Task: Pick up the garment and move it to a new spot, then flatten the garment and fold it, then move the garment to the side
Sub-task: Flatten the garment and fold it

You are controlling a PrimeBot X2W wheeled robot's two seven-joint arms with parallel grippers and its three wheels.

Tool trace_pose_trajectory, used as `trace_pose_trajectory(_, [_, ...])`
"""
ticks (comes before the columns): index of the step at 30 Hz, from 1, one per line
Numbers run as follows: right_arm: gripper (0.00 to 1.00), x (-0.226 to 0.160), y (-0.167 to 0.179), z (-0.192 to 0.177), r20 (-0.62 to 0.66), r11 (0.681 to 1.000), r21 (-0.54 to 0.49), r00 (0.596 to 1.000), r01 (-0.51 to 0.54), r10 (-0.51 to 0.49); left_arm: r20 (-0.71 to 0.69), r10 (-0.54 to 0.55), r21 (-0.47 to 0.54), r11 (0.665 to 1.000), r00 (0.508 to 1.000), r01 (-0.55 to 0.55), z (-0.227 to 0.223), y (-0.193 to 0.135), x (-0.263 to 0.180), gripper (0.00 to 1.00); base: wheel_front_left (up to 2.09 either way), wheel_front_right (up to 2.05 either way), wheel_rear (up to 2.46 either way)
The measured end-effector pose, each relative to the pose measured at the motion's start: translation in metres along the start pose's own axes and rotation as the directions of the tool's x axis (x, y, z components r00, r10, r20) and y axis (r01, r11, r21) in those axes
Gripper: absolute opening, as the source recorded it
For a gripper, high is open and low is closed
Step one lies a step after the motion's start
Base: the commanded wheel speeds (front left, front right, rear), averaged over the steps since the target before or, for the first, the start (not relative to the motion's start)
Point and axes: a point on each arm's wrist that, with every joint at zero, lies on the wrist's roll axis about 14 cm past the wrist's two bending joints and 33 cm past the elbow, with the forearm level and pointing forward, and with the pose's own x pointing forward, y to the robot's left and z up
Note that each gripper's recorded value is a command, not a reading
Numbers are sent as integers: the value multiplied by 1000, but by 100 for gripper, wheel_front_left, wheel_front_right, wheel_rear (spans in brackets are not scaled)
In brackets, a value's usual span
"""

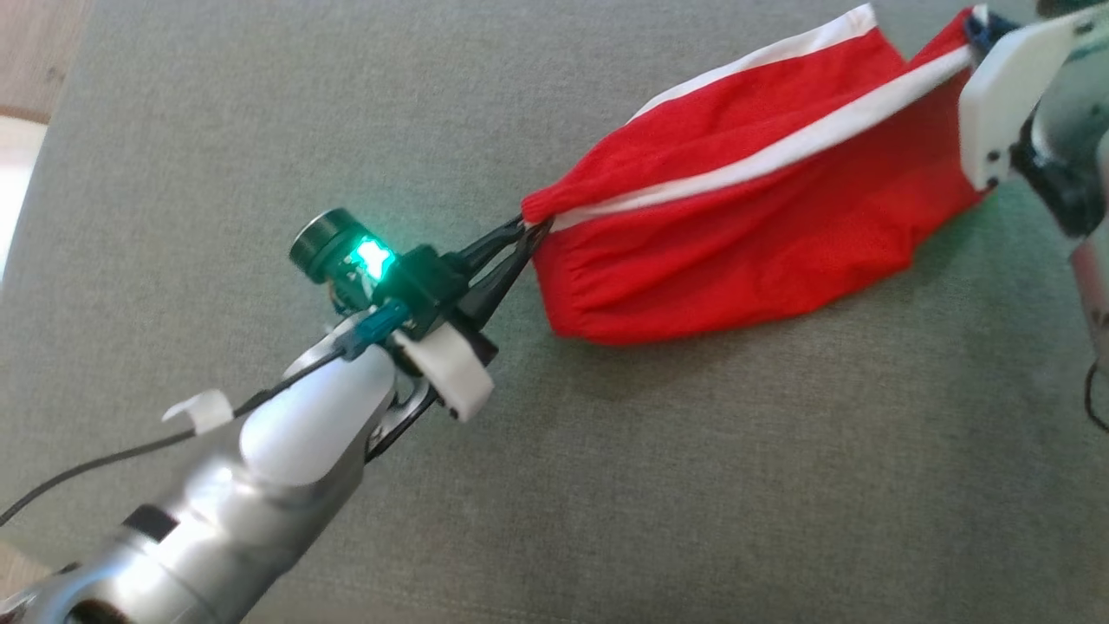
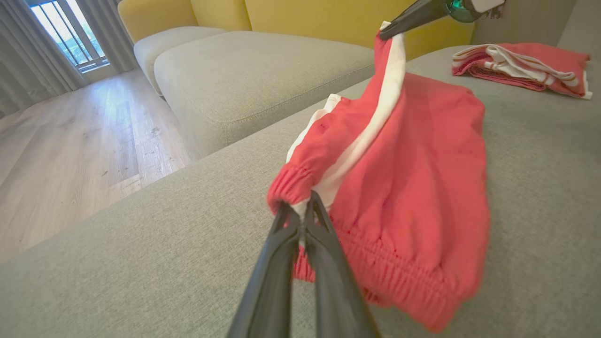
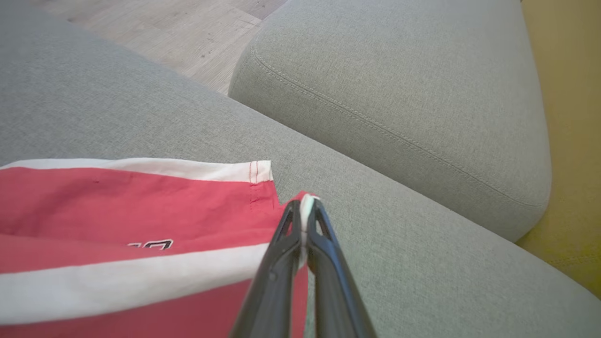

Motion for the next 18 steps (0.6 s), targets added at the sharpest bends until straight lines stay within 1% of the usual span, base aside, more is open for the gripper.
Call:
trace_pose_trajectory(10, [0,36,-3,3,-20,1000,8,1000,-7,8,-15,16,4,1000,1000,-16,-5,14,19,0,0,0,0])
trace_pose_trajectory(18, [0,52,4,1,-27,1000,-2,999,-24,24,-54,41,-10,999,998,-42,-19,21,18,0,0,0,0])
